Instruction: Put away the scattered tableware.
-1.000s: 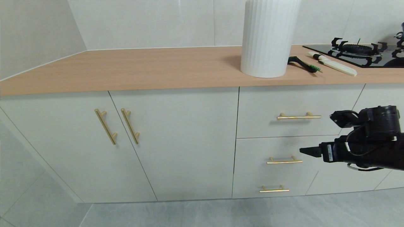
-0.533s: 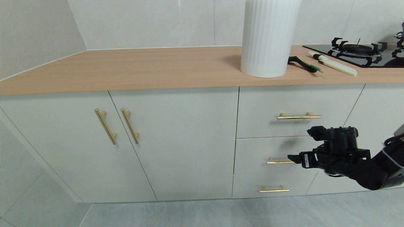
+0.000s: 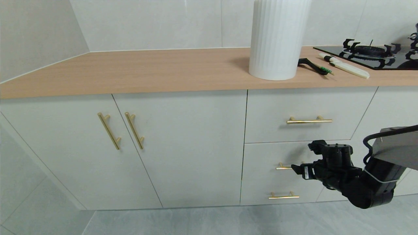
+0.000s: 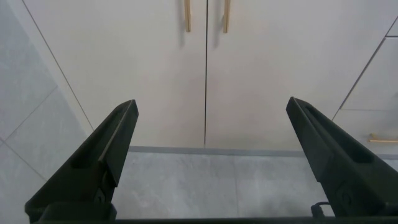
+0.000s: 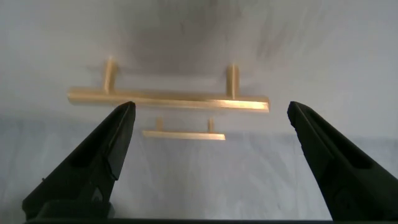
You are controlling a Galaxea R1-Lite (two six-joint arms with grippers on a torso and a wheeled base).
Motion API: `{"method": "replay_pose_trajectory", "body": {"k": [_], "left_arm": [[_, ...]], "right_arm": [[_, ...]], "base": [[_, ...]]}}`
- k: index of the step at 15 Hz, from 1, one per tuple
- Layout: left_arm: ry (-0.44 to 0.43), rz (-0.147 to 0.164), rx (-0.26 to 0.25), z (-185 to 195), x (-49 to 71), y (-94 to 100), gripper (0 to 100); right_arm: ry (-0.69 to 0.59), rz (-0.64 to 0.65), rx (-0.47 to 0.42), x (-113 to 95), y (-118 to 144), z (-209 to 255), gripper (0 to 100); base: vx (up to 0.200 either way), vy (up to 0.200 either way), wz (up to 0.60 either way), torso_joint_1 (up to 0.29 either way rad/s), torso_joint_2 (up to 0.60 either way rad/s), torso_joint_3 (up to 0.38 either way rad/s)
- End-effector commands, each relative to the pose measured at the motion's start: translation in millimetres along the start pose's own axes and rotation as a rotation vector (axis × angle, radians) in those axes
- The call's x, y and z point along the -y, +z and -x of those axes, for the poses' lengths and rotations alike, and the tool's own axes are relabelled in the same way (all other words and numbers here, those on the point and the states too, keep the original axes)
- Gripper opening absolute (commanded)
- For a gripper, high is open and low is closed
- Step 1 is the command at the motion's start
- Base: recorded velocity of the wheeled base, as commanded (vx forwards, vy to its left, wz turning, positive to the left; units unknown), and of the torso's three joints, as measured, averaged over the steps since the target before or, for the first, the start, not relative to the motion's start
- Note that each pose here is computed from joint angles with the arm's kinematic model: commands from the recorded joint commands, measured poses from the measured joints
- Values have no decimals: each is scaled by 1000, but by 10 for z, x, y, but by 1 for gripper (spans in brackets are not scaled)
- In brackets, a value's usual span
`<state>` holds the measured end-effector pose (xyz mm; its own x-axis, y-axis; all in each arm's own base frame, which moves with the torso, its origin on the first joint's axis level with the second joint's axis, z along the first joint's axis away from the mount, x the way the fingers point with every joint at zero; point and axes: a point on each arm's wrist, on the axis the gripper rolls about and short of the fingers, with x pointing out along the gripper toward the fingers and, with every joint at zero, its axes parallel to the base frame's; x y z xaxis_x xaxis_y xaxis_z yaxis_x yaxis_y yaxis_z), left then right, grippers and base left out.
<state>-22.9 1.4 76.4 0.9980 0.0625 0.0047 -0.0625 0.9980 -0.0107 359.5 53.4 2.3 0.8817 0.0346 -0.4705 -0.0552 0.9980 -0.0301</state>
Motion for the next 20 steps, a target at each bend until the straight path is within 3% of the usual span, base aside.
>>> {"method": "replay_pose_trajectory", "body": {"k": [1, 9, 20], "left_arm": [[0, 0, 0, 0, 0, 0, 100], [0, 0, 0, 0, 0, 0, 100], [0, 0, 0, 0, 0, 0, 100]], "right_arm": [[-21, -17, 27, -31, -97, -117, 100], [-57, -20, 57, -42, -114, -255, 100], [-73, -7, 16, -37, -224, -262, 100]], "base": [[0, 0, 0, 0, 0, 0], [0, 0, 0, 0, 0, 0], [0, 0, 0, 0, 0, 0]]}}
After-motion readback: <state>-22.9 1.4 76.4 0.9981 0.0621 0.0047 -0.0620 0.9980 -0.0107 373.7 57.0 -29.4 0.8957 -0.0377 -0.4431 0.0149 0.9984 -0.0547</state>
